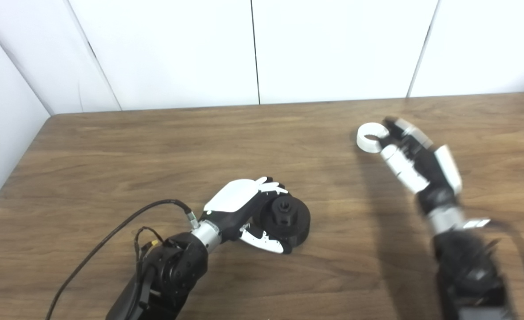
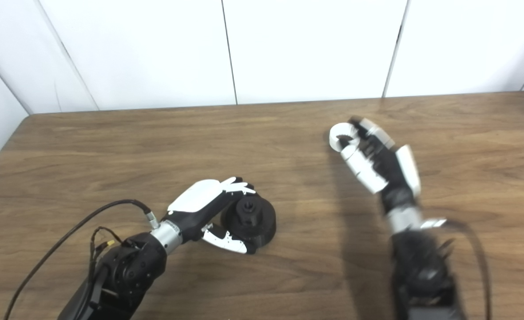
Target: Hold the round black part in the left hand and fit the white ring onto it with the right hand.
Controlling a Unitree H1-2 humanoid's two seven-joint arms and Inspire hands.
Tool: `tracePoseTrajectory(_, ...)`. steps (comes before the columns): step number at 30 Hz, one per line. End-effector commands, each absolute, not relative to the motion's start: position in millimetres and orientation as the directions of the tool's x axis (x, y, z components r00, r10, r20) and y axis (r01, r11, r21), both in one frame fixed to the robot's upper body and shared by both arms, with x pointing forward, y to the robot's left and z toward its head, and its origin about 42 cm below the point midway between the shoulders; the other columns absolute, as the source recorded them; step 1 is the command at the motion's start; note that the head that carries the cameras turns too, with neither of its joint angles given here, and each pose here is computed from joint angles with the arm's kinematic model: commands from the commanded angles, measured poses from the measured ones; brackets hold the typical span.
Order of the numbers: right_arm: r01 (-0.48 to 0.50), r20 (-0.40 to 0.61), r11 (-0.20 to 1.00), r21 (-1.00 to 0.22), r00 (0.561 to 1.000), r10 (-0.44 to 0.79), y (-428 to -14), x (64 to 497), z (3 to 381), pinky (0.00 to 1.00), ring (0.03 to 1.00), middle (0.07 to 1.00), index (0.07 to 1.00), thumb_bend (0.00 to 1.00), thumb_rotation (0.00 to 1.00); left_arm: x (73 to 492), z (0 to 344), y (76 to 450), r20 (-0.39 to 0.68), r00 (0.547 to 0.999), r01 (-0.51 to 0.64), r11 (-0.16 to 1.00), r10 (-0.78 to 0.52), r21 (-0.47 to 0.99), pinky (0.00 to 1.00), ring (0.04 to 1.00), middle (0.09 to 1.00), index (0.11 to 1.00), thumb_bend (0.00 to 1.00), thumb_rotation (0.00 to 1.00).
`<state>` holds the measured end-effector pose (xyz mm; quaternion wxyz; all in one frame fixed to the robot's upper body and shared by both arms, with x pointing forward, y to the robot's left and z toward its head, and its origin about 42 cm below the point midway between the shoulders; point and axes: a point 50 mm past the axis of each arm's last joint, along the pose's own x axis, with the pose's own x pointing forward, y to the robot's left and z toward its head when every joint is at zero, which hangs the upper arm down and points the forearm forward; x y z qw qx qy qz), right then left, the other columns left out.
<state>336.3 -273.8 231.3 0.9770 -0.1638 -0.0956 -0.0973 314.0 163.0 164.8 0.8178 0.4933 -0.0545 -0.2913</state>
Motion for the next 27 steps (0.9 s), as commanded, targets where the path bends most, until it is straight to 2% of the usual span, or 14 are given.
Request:
tracePoseTrajectory(1,0.295,0.348,0.893,-0.340,0.921,-0.172,-288,360,274,0.85,0.889,0.880,0.798,0.64,0.43,316,162,166,-0.215,0.828,0.427,0.335,-0.517,0.840,0.93,0.984,0.918,0.790,1.00,0.40)
tracePoseTrajectory(4,0.352,0.383,0.844,-0.405,0.903,-0.194,-310,386,301,0.82,0.890,0.872,0.764,0.68,0.36,316,162,166,-0.218,0.830,0.427,0.333,-0.514,0.840,0.93,0.985,0.918,0.792,1.00,0.40)
tracePoseTrajectory(8,0.383,0.407,0.755,-0.533,0.898,-0.168,-320,403,322,0.86,0.899,0.868,0.763,0.71,0.36,316,162,166,-0.223,0.831,0.427,0.326,-0.510,0.844,0.93,0.988,0.921,0.797,1.00,0.40)
tracePoseTrajectory(12,0.384,0.407,0.684,-0.620,0.903,-0.139,-321,417,336,0.80,0.869,0.848,0.760,0.73,0.36,316,161,167,-0.218,0.831,0.422,0.323,-0.511,0.847,0.92,0.985,0.919,0.796,1.00,0.41)
tracePoseTrajectory(15,0.370,0.400,0.624,-0.688,0.911,-0.100,-319,430,342,0.80,0.875,0.839,0.757,0.76,0.35,317,160,168,-0.221,0.832,0.425,0.329,-0.509,0.843,0.93,0.987,0.918,0.795,1.00,0.42)
tracePoseTrajectory(17,0.359,0.394,0.602,-0.713,0.916,-0.080,-318,437,344,0.76,0.865,0.828,0.747,0.81,0.28,317,160,168,-0.220,0.832,0.425,0.330,-0.509,0.843,0.92,0.986,0.918,0.795,1.00,0.41)
tracePoseTrajectory(19,0.326,0.367,0.571,-0.753,0.929,-0.047,-318,448,344,0.75,0.872,0.829,0.743,0.83,0.27,317,160,168,-0.223,0.832,0.426,0.328,-0.508,0.843,0.92,0.988,0.920,0.795,1.00,0.41)
tracePoseTrajectory(21,0.294,0.334,0.540,-0.789,0.942,-0.024,-317,456,344,0.76,0.893,0.843,0.746,0.86,0.28,317,159,168,-0.225,0.832,0.428,0.329,-0.507,0.842,0.92,0.988,0.921,0.796,1.00,0.40)
tracePoseTrajectory(22,0.277,0.316,0.517,-0.810,0.949,-0.014,-316,461,344,0.79,0.936,0.879,0.742,0.87,0.28,317,158,168,-0.223,0.832,0.427,0.331,-0.507,0.842,0.92,0.987,0.921,0.796,1.00,0.40)
tracePoseTrajectory(27,0.221,0.248,0.447,-0.867,0.969,0.001,-312,475,340,0.83,0.961,0.908,0.737,0.88,0.29,317,158,168,-0.225,0.832,0.428,0.328,-0.507,0.842,0.93,0.990,0.923,0.799,1.00,0.40)
